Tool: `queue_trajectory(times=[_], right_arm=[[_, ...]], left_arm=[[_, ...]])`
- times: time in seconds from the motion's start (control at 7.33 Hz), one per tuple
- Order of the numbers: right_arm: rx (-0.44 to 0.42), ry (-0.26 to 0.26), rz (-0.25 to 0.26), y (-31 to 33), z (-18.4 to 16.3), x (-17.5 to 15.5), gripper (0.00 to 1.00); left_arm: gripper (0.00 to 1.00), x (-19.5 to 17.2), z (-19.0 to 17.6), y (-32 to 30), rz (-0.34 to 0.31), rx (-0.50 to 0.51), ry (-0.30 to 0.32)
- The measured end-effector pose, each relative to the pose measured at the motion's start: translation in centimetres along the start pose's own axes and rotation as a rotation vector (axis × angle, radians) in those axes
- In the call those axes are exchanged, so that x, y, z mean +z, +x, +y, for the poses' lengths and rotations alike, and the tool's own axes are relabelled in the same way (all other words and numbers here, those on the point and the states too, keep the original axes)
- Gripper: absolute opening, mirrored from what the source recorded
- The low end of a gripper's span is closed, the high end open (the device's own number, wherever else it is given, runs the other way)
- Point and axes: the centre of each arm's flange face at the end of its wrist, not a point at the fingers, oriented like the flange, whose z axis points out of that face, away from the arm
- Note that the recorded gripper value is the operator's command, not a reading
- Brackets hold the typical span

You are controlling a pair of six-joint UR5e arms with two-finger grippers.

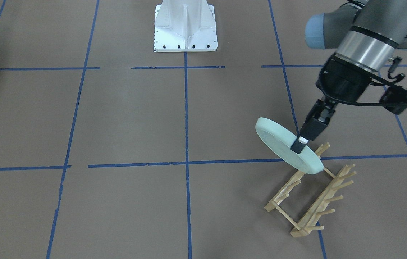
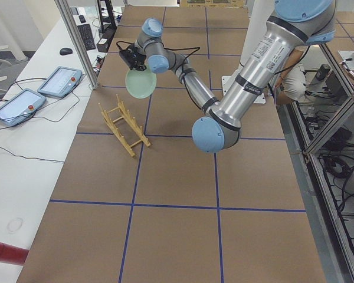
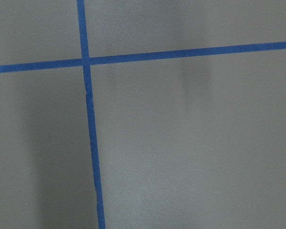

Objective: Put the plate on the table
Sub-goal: 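Carry the plate with the left gripper toward the robot and lower it flat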

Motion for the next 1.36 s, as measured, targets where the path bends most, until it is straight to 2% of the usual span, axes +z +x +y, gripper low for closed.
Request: queue_trajectory(times=[0.41, 0.68, 0.95, 1.09, 1.36], right_arm=[[0.0, 0.0, 0.0, 0.0, 0.0, 0.0, 1.0], [0.0, 0.0, 0.0, 0.0, 0.0, 0.0, 1.0], [0.0, 0.0, 0.0, 0.0, 0.0, 0.0, 1.0], [0.0, 0.0, 0.0, 0.0, 0.0, 0.0, 1.0], [0.0, 0.001, 0.0, 0.0, 0.0, 0.0, 1.0]], left_arm=[[0.0, 7.1, 9.1, -6.9, -0.371, 0.128, 0.034], [0.0, 11.0, 13.7, -7.9, -0.589, 0.267, 0.039], [0.0, 15.4, 16.3, -5.4, -0.696, 0.431, 0.026], [0.0, 17.2, 17.1, -5.3, -0.728, 0.515, 0.036], [0.0, 19.2, 19.4, -7.6, -0.766, 0.608, 0.046]])
